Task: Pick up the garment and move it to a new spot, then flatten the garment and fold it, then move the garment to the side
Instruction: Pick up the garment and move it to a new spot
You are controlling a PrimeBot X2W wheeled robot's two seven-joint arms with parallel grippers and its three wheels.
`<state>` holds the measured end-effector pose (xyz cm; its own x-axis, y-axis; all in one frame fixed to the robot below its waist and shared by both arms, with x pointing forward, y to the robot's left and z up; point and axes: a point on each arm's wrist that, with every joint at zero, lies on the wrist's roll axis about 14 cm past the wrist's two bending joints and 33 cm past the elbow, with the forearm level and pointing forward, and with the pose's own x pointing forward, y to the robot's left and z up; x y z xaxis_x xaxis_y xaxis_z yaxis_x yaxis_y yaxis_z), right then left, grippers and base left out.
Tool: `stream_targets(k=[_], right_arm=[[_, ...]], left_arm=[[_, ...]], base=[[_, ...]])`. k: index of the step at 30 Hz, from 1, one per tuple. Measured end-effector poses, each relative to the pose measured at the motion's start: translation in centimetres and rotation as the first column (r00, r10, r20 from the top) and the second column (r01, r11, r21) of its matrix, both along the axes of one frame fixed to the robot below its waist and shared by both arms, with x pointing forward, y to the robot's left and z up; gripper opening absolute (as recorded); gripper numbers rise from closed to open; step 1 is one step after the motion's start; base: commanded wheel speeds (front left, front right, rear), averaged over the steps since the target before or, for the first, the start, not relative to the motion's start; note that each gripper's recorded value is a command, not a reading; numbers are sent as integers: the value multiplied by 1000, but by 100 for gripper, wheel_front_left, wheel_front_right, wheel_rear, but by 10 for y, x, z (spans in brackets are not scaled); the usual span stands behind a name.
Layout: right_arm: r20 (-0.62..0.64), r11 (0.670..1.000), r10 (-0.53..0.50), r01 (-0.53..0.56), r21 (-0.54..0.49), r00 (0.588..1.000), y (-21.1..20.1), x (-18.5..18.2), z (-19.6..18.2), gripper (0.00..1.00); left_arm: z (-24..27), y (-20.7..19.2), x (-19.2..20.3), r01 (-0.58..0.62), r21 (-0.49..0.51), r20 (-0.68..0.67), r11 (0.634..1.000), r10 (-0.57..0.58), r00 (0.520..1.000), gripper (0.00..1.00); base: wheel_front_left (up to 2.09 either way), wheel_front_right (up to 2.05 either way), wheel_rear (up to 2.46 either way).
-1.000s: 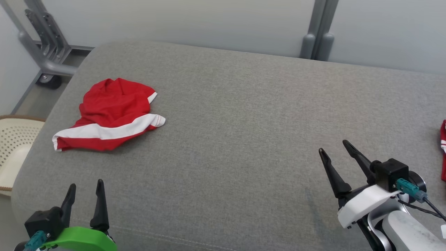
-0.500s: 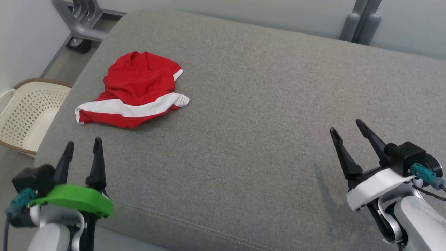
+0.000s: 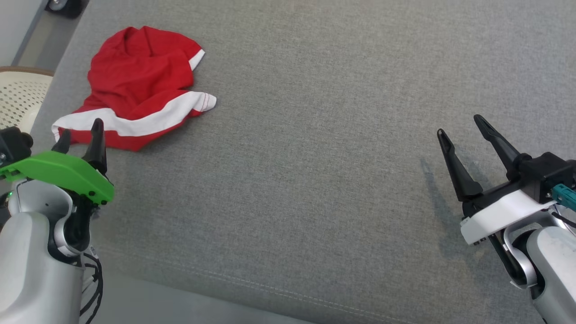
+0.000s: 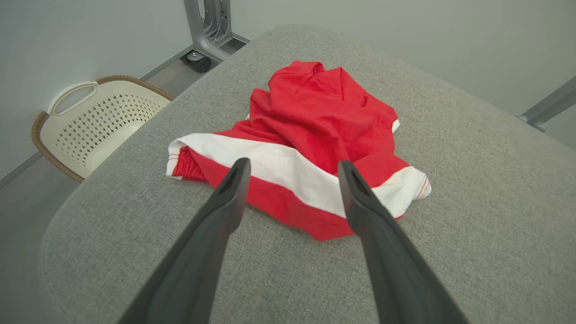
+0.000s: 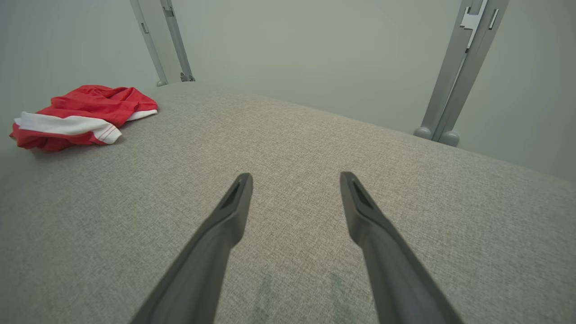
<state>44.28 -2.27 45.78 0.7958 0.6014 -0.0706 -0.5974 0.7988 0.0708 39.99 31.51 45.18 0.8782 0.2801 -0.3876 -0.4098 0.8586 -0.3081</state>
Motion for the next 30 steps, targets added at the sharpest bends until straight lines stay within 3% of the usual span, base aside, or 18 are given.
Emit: stream_targets(k=[11, 17, 18, 20, 26, 30], right_arm=[[4, 997, -74, 74, -7, 997, -30, 32, -15, 100], [-18, 990, -136, 136, -40, 990, -55, 46, -36, 100], [-23, 989, -144, 143, -46, 989, -59, 48, -40, 100], [-32, 986, -158, 156, -51, 987, -64, 49, -47, 100], [-30, 982, -180, 178, -57, 983, -71, 51, -51, 100], [-22, 982, -187, 186, -39, 982, -68, 49, -45, 100]], left_arm=[[-50, -3, 48, 7, -44, -137, 999, -13, 990, 100], [-102, -18, 55, 13, -96, -281, 995, -40, 959, 100], [-107, -17, 56, 12, -93, -296, 996, -39, 954, 91], [-113, -15, 61, 4, -92, -307, 996, -32, 951, 0], [-104, -20, 85, 54, -50, -268, 997, -66, 961, 0], [-69, -66, 117, 222, -44, -135, 974, -226, 965, 0]], base=[[0, 0, 0], [0, 0, 0], [0, 0, 0], [0, 0, 0], [0, 0, 0], [0, 0, 0]])
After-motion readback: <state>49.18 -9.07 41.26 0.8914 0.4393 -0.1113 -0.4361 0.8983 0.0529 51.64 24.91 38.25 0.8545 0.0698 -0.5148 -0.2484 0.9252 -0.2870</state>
